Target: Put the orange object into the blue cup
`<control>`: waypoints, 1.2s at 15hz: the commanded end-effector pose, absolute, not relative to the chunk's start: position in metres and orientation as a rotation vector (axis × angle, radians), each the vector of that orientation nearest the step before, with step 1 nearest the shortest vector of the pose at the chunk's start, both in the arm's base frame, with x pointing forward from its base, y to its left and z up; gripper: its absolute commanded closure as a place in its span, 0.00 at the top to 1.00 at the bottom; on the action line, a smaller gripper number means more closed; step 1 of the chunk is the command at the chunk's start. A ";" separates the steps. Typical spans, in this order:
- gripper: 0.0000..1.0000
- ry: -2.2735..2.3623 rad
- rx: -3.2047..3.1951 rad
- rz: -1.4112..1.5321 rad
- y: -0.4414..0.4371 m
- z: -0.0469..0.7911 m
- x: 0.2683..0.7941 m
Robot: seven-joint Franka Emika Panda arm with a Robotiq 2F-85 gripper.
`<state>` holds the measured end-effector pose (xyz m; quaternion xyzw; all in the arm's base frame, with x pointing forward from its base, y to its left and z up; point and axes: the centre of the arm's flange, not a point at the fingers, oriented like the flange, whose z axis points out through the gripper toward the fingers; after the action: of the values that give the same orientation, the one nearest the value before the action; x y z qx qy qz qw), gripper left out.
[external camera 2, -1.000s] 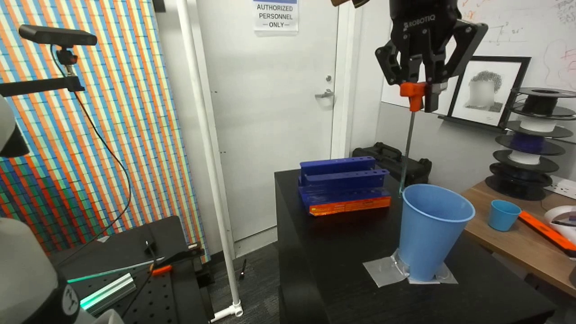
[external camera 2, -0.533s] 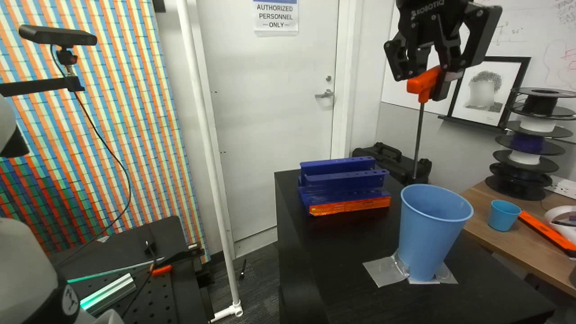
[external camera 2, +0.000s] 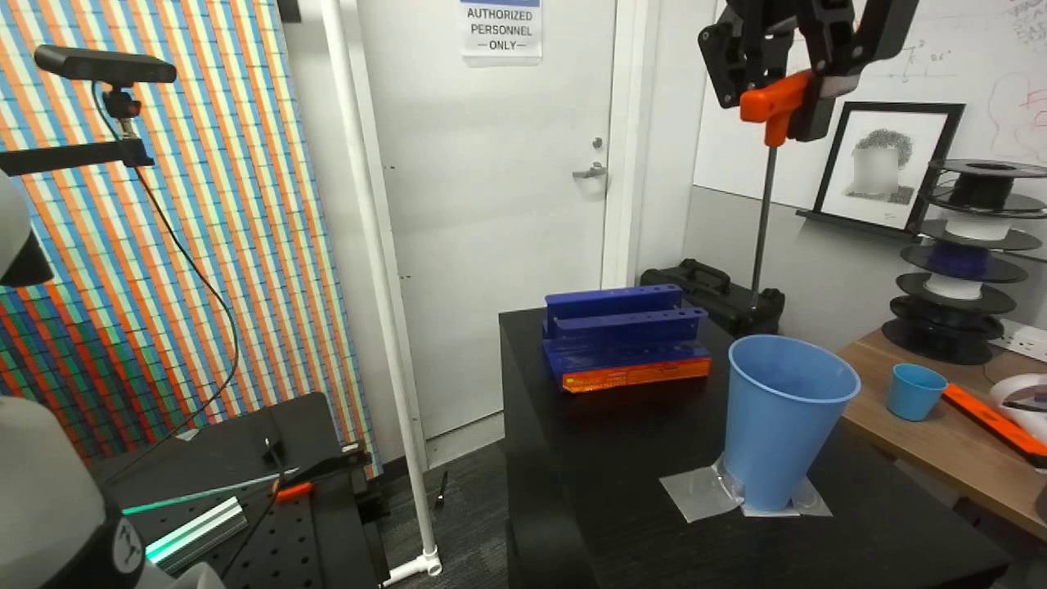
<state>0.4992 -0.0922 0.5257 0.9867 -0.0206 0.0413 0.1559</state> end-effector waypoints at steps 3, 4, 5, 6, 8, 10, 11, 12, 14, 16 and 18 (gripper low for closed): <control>0.06 -0.140 2.818 0.060 -0.116 0.514 0.494; 0.06 -0.146 2.822 0.053 -0.120 0.510 0.496; 0.06 -0.153 2.828 0.054 -0.123 0.506 0.497; 0.07 -0.149 2.838 0.049 -0.125 0.503 0.497; 0.07 -0.146 2.835 0.037 -0.126 0.494 0.502; 0.06 -0.142 2.840 0.024 -0.127 0.482 0.511; 0.06 -0.137 2.843 0.017 -0.128 0.476 0.515; 0.06 -0.137 2.843 0.008 -0.129 0.470 0.518; 0.06 -0.124 2.849 -0.015 -0.131 0.458 0.524; 0.34 -0.126 2.876 -0.042 -0.133 0.449 0.527; 0.38 -0.120 2.915 -0.058 -0.130 0.449 0.526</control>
<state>0.5184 -0.1277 0.4415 0.9893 -0.0439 -0.0248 0.1371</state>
